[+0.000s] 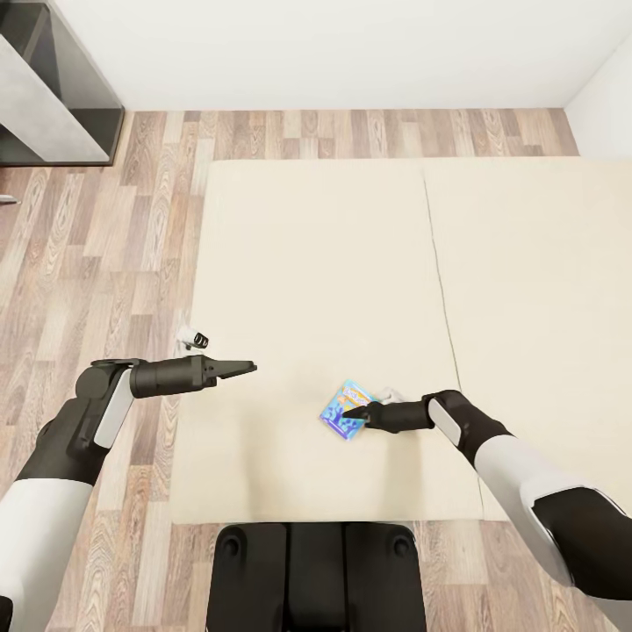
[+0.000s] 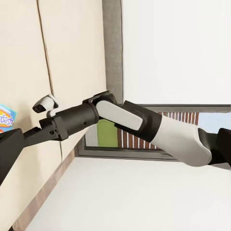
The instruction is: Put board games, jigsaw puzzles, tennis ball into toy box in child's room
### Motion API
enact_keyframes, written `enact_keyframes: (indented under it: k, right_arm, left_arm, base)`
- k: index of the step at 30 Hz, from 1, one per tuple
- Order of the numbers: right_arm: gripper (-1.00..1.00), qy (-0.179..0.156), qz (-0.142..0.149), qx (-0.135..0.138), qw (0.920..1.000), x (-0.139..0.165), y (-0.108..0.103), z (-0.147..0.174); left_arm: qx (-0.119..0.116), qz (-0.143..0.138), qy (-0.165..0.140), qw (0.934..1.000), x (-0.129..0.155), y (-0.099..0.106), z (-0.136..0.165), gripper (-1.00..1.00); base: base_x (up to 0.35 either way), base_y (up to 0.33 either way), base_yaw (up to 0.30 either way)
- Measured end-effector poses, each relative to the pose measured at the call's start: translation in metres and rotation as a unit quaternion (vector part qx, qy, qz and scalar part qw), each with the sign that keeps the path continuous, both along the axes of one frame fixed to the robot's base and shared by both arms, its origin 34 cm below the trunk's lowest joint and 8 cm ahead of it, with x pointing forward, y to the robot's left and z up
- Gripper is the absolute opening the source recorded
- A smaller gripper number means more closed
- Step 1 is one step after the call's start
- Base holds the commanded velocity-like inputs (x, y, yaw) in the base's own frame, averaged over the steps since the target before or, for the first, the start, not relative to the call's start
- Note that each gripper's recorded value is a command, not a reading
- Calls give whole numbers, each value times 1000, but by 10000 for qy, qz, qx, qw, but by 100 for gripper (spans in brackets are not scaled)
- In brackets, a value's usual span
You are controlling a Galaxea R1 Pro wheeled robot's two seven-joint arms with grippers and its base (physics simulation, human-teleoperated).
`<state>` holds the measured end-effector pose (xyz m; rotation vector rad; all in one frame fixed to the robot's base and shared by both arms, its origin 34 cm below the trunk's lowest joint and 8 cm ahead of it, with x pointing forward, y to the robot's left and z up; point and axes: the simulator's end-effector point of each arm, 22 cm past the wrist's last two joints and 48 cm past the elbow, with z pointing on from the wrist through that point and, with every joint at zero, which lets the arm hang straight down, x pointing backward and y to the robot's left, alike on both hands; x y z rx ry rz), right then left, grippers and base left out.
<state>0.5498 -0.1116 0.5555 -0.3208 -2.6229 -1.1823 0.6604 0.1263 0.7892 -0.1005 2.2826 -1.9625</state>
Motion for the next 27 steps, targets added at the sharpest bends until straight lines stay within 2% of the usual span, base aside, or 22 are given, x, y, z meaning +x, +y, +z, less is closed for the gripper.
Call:
enact_keyframes:
  k: [16,27]
  right_arm:
    - [100,15,-38,-46,10000,1,-3,-1]
    - [100,21,-100,-260,9996,3,-31,-7]
  left_arm:
    - [4,1,2,10000,0,0,0,100]
    - [3,1,2,10000,0,0,0,100]
  base:
    - [0,0,0]
    - [0,0,0]
